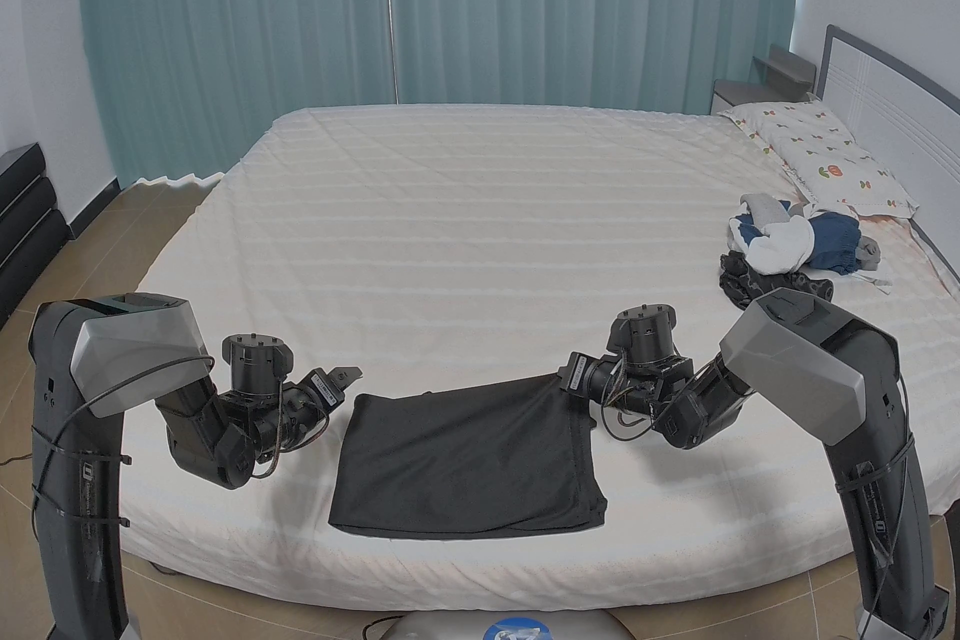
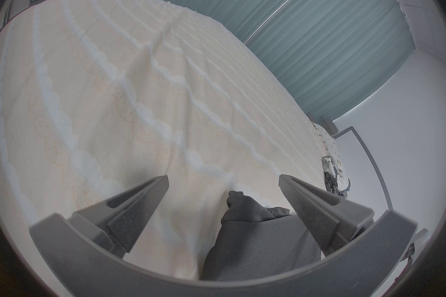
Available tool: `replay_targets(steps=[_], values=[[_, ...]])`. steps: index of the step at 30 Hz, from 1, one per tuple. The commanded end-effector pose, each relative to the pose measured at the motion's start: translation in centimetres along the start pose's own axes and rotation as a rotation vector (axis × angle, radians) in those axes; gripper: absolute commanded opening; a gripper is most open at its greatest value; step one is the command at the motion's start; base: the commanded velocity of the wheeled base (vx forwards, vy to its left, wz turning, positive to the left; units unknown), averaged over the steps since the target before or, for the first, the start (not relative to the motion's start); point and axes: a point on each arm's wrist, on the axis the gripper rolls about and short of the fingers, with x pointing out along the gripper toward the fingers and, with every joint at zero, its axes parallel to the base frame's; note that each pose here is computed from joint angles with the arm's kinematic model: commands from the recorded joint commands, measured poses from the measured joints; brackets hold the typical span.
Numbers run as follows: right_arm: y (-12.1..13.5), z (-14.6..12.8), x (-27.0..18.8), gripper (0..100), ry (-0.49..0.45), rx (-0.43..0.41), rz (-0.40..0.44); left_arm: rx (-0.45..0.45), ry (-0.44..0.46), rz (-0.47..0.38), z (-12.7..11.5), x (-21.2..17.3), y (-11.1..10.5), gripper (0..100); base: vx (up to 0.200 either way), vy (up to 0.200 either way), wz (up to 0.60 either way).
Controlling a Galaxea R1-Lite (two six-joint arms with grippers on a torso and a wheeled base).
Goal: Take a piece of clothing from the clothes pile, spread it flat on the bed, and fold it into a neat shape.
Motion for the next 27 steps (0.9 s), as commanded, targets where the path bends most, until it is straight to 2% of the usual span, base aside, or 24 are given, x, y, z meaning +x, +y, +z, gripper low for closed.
replay_targets(steps=[1, 7, 8, 13, 20, 22, 27], values=[[-0.3, 0.0, 0.3, 0, -0.006, 0.01, -0.005, 0.0, 0.002, 0.001, -0.1, 0.0, 0.0, 100, 0.0, 0.0, 0.0], [-0.3, -0.1, 0.3, 0, -0.002, 0.011, -0.007, 0.0, 0.001, 0.0, 0.0, 0.0, 0.0, 100, 0.0, 0.0, 0.0], [-0.3, -0.2, 0.3, 100, -0.002, 0.011, -0.007, -0.001, 0.0, 0.001, 0.0, 0.0, 0.0, 100, 0.0, 0.0, 0.0], [-0.6, 0.0, -0.1, 100, -0.004, 0.018, -0.018, 0.0, 0.002, 0.001, -0.1, 0.0, 0.0, 100, 0.0, 0.0, 0.0], [-1.0, 1.9, -5.4, 100, -0.058, 0.061, -0.017, -0.023, 0.004, 0.016, 0.0, -0.3, 0.5, 100, 0.0, 0.0, 0.0], [-1.4, 2.0, -7.5, 100, -0.08, 0.068, -0.029, -0.057, -0.025, 0.026, 1.2, -1.1, 0.9, 100, 0.0, 0.0, 0.0], [-1.5, 2.4, -13.4, 100, -0.106, 0.08, -0.048, -0.056, -0.078, -0.001, 3.2, -4.1, -0.1, 100, 0.0, 0.0, 0.0]])
